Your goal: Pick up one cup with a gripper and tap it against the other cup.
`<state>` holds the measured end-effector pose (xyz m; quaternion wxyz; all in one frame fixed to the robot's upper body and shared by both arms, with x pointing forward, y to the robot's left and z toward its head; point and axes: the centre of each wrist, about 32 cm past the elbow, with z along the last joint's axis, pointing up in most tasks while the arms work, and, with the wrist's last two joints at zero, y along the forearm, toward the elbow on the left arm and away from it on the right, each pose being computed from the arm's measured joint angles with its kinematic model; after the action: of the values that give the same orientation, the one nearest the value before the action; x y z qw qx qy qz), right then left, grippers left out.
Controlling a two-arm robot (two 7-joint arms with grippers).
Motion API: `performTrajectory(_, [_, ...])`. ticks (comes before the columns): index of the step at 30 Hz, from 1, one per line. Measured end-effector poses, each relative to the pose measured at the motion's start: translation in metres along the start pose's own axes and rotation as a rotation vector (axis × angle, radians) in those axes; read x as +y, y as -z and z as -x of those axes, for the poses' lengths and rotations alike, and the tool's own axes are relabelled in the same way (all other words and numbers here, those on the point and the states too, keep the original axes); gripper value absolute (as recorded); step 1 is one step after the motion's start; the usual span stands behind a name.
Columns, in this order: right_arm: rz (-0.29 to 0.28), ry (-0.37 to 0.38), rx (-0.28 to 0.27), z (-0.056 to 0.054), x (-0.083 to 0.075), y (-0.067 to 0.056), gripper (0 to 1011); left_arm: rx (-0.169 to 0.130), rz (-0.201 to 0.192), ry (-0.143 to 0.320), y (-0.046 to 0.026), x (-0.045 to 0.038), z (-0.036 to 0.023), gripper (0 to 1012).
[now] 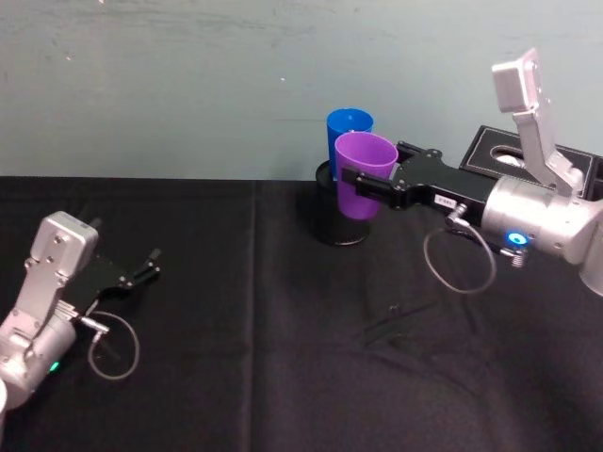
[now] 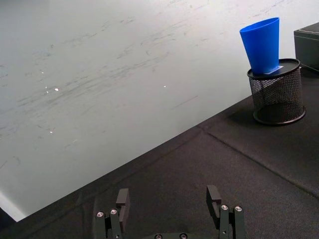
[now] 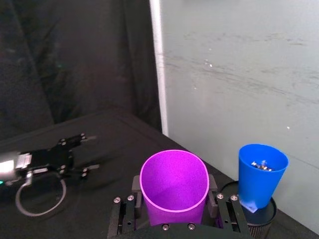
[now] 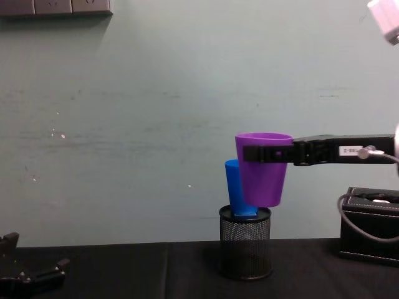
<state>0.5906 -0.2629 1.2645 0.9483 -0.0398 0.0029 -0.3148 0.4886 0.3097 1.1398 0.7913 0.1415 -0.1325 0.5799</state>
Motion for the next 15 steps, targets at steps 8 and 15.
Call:
performTrajectory(8, [0.017, -0.052, -0.02, 0.013, -0.023, 0.002, 729, 0.0, 0.0, 0.0, 0.0, 0.0, 0.0, 1011])
performTrajectory(15, [0.02, -0.077, -0.024, 0.02, -0.028, 0.018, 729, 0.0, 0.0, 0.0, 0.0, 0.0, 0.0, 1011])
